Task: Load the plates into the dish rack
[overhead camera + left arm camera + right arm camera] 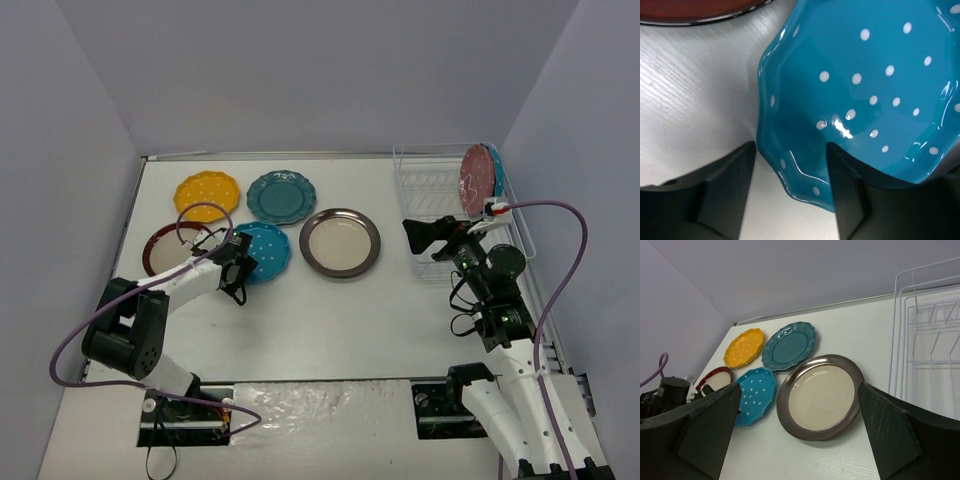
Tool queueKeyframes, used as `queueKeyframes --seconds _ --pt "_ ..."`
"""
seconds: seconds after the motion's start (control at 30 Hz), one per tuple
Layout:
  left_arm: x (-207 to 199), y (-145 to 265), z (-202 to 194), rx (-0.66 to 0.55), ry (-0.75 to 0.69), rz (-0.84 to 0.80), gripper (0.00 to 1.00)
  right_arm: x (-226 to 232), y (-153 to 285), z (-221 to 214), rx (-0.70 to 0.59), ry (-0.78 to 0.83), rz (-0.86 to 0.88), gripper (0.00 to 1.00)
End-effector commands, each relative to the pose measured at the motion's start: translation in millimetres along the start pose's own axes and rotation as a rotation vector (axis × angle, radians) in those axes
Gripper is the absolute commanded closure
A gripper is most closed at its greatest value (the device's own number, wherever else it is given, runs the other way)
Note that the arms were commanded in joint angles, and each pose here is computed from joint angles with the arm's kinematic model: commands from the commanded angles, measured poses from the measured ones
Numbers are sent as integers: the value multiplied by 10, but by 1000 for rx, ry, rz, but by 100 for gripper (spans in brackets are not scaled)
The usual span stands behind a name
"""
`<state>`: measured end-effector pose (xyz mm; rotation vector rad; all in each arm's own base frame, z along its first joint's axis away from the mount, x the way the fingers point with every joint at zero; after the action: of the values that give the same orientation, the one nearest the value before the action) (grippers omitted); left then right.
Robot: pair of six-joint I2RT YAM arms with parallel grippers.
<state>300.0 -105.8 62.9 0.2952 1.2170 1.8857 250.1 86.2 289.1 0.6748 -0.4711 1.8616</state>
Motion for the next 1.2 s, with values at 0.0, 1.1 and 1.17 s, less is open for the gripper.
queueKeyframes --seconds 0.0,1.1,1.17 --pt "12 -102 -71 38 25 14 58 83 -23 41 -19 20 49 0" --pt "241 986 -294 115 84 -411 100 351 -324 -2524 623 -357 140 0" --pt "222 1011 -295 116 99 -436 100 353 -356 -2592 633 -374 137 0"
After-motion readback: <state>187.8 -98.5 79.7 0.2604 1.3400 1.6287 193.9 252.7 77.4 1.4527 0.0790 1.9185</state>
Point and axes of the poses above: each gripper's point midway between its finger pads, its own y axis back along the fingers, its own x axis along the line the jaws close on, z = x × y, the point moved 4 cm from there along y, back along the fingers, and after that the axes turned 12 degrees about -y, right-handed, at the moved point
